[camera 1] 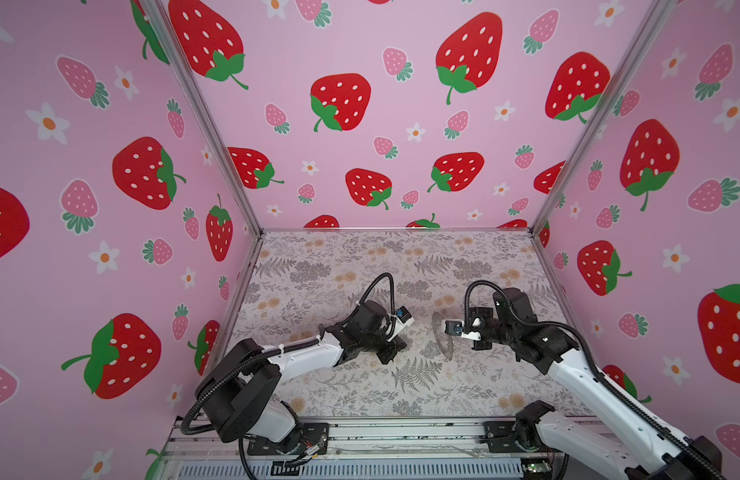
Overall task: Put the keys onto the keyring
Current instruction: 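Lift the green-tagged key with the left gripper off the table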
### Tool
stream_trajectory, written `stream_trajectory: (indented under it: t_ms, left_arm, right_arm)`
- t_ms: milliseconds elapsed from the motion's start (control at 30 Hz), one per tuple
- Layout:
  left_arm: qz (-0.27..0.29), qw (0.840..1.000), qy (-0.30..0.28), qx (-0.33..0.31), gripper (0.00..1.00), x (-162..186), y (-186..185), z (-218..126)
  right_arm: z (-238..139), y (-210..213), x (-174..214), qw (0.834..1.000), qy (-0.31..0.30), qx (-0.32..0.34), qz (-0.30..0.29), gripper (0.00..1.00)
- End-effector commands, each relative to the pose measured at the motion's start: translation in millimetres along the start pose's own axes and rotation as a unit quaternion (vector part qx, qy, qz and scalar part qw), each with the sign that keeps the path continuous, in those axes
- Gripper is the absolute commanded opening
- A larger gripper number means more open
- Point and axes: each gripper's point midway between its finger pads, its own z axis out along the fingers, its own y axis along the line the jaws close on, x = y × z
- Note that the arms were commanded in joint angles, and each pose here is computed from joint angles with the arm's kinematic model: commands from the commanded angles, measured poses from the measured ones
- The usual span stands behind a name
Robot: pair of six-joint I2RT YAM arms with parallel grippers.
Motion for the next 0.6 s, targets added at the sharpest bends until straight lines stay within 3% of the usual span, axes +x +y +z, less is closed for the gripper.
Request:
stream_trajectory:
  t_ms: [0,133,267,567]
  left_arm:
    - [0.010,1.000,0.023,-0.017,0.03,-1,9,-9]
    - [-0.022,0.996,0.044,-0.071,0.23,6,30,-19]
    - [-0.094,0.981,0.079,-0.151,0.25,29,56,-27]
    - [-0.217,0.962,0.045,-0.158,0.30,41,57,-15]
  right_arm:
    - [-2,-2,-9,1.000,-0.023,0.005,0.002,0.00]
    - [0,-3,-10,1.000,-0.027,0.004,0.002,0.00]
    - [2,-3,-11,1.000,-0.029,0.003,0.003,0.00]
    - [6,-3,-9,1.000,-0.026,-0.003,-0.004,0.00]
